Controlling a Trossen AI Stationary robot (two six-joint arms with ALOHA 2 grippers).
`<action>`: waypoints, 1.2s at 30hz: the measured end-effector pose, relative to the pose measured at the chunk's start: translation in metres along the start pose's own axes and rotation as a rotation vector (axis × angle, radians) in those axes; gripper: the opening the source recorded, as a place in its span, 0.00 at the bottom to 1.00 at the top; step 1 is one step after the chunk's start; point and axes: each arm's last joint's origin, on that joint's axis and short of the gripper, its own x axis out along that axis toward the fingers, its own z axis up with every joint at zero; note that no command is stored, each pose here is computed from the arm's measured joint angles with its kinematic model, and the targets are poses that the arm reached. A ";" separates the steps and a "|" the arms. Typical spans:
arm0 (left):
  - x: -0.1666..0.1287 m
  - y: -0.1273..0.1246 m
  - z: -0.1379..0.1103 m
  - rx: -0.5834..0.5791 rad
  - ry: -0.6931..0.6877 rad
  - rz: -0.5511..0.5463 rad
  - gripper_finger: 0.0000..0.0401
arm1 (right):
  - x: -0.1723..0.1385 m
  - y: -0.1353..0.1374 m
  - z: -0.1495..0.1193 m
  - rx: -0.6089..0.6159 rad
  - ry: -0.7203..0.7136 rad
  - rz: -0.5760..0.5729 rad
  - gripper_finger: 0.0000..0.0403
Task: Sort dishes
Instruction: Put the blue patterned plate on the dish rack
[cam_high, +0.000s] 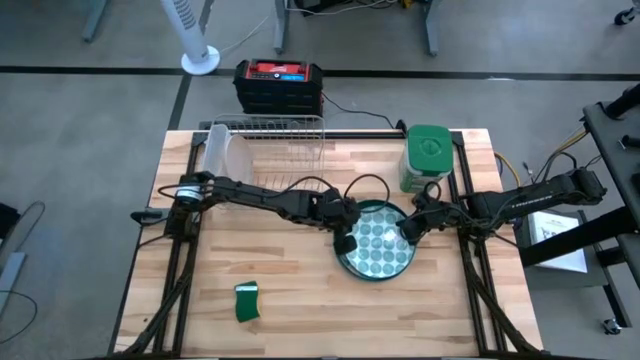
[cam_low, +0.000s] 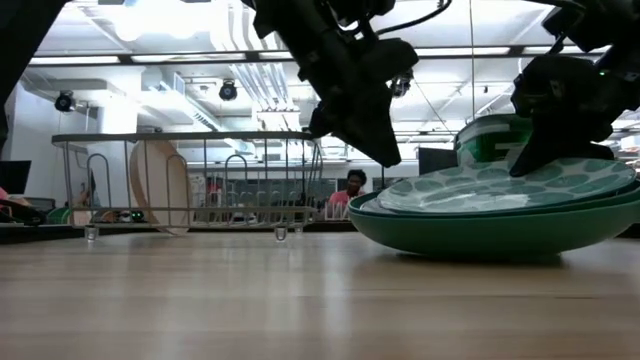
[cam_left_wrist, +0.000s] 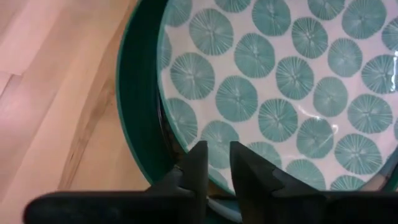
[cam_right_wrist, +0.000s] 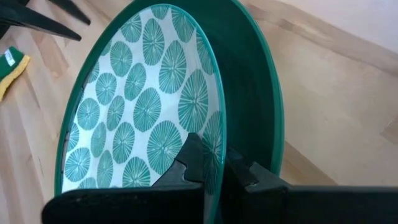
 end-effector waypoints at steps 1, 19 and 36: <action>0.000 0.000 0.000 -0.004 -0.006 -0.002 0.17 | 0.000 0.000 0.000 -0.011 -0.001 0.007 0.00; 0.010 0.000 0.003 -0.045 -0.073 0.047 0.42 | -0.005 0.005 0.002 -0.179 -0.021 0.041 0.00; 0.012 0.000 0.005 0.016 -0.094 0.030 0.49 | -0.013 0.007 0.006 -0.227 -0.092 0.099 0.00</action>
